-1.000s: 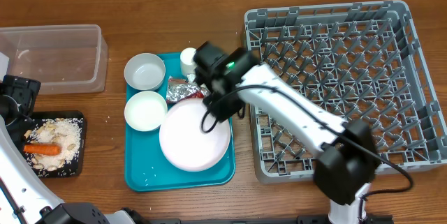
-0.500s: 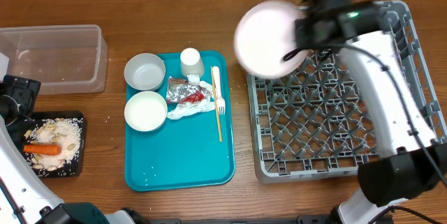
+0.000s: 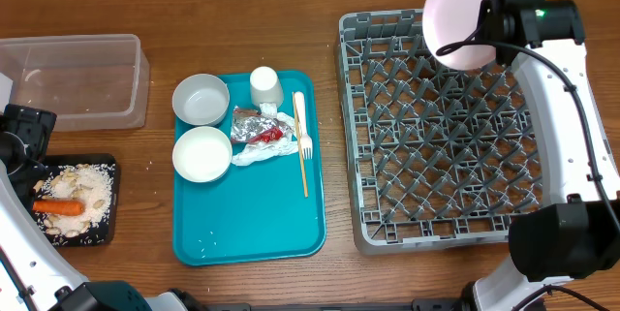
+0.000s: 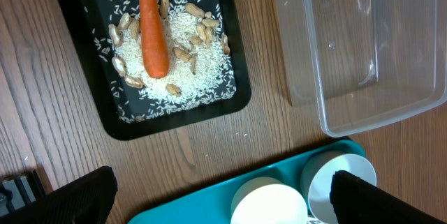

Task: Sort waste into correct bins and load items into the dishwasher rack
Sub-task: 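Lift the white plate and carry it right over the dish rack, then lower the plate upright into the rack's back slots and release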

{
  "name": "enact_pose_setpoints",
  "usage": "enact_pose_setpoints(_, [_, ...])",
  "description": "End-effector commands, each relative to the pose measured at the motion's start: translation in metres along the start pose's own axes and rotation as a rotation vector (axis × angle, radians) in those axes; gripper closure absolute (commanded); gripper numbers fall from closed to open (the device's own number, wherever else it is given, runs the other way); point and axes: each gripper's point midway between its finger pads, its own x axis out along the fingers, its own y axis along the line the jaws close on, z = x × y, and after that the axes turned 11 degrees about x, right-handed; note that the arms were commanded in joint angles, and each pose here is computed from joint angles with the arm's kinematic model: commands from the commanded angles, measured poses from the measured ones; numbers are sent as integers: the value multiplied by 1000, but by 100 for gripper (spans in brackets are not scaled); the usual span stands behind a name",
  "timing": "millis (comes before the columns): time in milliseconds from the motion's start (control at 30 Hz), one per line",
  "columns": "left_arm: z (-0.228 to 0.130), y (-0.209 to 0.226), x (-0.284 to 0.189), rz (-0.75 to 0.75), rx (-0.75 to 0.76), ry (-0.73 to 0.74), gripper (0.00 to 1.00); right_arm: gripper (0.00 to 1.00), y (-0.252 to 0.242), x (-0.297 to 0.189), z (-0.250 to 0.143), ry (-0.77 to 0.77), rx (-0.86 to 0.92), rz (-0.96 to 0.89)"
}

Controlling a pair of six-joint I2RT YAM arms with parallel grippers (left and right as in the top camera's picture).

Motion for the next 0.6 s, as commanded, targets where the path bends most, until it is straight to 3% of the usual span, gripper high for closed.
enact_pose_setpoints(0, [4, 0, -1, 9, -7, -12, 0, 96, -15, 1, -2, -31, 26, -90])
enact_pose_setpoints(567, [4, 0, -1, 10, -7, -12, 0, 96, 12, 3, -27, -23, -24, -93])
